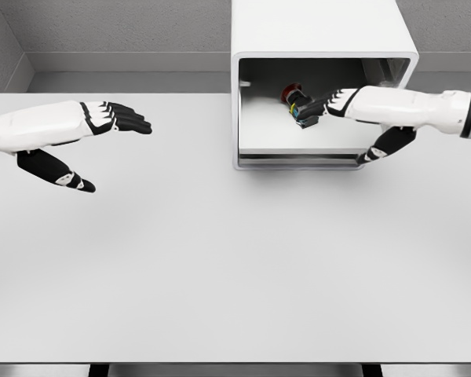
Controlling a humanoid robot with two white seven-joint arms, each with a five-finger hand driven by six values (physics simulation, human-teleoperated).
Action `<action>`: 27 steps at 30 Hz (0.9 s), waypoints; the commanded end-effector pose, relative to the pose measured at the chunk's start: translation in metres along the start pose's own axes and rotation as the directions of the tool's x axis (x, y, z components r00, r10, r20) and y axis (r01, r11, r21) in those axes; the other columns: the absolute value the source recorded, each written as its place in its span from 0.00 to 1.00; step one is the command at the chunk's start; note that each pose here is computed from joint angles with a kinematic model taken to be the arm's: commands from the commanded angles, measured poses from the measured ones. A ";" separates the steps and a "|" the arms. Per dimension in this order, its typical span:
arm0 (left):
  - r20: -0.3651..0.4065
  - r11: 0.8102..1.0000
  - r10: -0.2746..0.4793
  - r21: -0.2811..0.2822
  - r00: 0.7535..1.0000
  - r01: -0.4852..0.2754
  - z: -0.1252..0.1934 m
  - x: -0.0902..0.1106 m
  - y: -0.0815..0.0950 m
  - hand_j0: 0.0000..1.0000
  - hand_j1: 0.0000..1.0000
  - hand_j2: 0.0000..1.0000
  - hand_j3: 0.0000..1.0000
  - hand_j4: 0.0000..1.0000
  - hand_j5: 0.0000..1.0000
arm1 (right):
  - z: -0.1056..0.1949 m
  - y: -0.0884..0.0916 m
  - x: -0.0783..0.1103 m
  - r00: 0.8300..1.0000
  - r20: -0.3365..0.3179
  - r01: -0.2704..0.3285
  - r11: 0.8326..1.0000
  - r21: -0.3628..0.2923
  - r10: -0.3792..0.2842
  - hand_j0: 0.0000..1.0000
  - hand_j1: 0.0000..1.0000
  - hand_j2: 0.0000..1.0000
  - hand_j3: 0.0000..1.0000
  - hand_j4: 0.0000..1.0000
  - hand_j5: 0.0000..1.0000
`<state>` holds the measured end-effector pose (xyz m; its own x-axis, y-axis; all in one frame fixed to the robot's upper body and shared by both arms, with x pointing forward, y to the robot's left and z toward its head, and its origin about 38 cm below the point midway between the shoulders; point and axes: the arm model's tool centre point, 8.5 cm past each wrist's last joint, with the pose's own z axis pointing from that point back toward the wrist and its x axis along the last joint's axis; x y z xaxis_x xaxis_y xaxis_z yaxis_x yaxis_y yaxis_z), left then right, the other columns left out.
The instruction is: Slide open multi-storey tabletop storage cabinets and put open load switch and slide close multi-storey tabletop storage cabinets
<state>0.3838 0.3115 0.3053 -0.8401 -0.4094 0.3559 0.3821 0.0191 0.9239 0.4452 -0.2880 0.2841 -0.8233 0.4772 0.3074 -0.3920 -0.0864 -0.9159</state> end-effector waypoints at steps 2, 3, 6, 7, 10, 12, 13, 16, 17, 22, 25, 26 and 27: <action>-0.003 1.000 0.008 0.004 1.000 -0.008 0.001 -0.001 0.000 1.00 1.00 1.00 1.00 1.00 1.00 | -0.005 0.002 -0.003 1.000 0.001 0.015 1.000 -0.004 -0.015 1.00 1.00 1.00 1.00 1.00 1.00; -0.002 1.000 0.008 0.004 1.000 -0.008 0.001 -0.001 0.000 1.00 1.00 1.00 1.00 1.00 1.00 | -0.005 0.003 -0.005 1.000 -0.006 0.020 1.000 -0.005 -0.020 1.00 1.00 1.00 1.00 1.00 1.00; -0.003 1.000 0.008 0.004 1.000 -0.008 0.001 -0.001 0.000 1.00 1.00 1.00 1.00 1.00 1.00 | -0.008 0.004 -0.009 1.000 -0.012 0.028 1.000 -0.009 -0.028 1.00 1.00 1.00 1.00 1.00 1.00; -0.004 1.000 0.008 0.004 1.000 -0.008 0.002 -0.001 0.000 1.00 1.00 1.00 1.00 1.00 1.00 | -0.009 0.004 -0.011 0.999 -0.015 0.030 1.000 -0.009 -0.030 1.00 1.00 1.00 1.00 1.00 1.00; -0.005 1.000 0.008 0.003 1.000 -0.008 0.002 -0.001 0.001 1.00 1.00 1.00 1.00 1.00 1.00 | -0.012 0.002 -0.014 0.999 -0.024 0.022 1.000 -0.010 -0.023 1.00 1.00 1.00 1.00 1.00 1.00; -0.006 1.000 0.009 0.002 1.000 -0.009 0.003 -0.001 0.000 1.00 1.00 1.00 1.00 1.00 1.00 | -0.010 0.000 -0.017 0.999 -0.034 0.025 1.000 -0.017 -0.025 1.00 1.00 1.00 1.00 1.00 1.00; -0.006 1.000 0.009 0.002 1.000 -0.009 0.003 -0.001 0.000 1.00 1.00 1.00 1.00 1.00 1.00 | -0.011 0.000 -0.019 0.999 -0.038 0.028 0.999 -0.021 -0.029 1.00 1.00 1.00 1.00 1.00 1.00; -0.006 1.000 0.009 0.002 1.000 -0.009 0.003 -0.001 0.000 1.00 1.00 1.00 1.00 1.00 1.00 | -0.016 -0.004 -0.024 0.998 -0.053 0.017 1.000 -0.021 -0.018 1.00 1.00 1.00 1.00 1.00 1.00; -0.006 1.000 0.009 0.002 1.000 -0.009 0.003 -0.001 0.000 1.00 1.00 1.00 1.00 1.00 1.00 | -0.015 -0.005 -0.025 0.998 -0.057 0.017 1.000 -0.024 -0.018 1.00 1.00 1.00 1.00 1.00 1.00; -0.007 1.000 0.009 0.002 1.000 -0.009 0.002 -0.001 0.000 1.00 1.00 1.00 1.00 1.00 1.00 | -0.020 -0.008 -0.025 0.999 -0.052 0.015 0.999 -0.028 -0.017 1.00 1.00 1.00 1.00 1.00 1.00; -0.006 1.000 0.011 0.004 1.000 -0.011 0.002 -0.002 0.000 1.00 1.00 1.00 1.00 1.00 1.00 | -0.023 -0.010 -0.025 0.998 -0.058 -0.004 1.000 -0.025 0.002 1.00 1.00 1.00 1.00 1.00 1.00; -0.005 1.000 0.011 0.004 1.000 -0.011 0.001 -0.002 -0.001 1.00 1.00 1.00 1.00 1.00 1.00 | -0.028 -0.013 -0.023 0.999 -0.052 -0.015 1.000 -0.025 0.014 1.00 1.00 1.00 1.00 1.00 1.00; -0.003 1.000 0.010 0.004 1.000 -0.010 0.001 -0.001 -0.001 1.00 1.00 1.00 1.00 1.00 1.00 | -0.031 -0.013 -0.022 0.999 -0.047 -0.018 1.000 -0.025 0.017 1.00 1.00 1.00 1.00 1.00 1.00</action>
<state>0.3840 0.3131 0.3040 -0.8366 -0.4140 0.3588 0.3859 0.0197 0.9224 0.4800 -0.2755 0.2816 -0.8065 0.5203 0.2808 -0.3702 -0.0739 -0.9260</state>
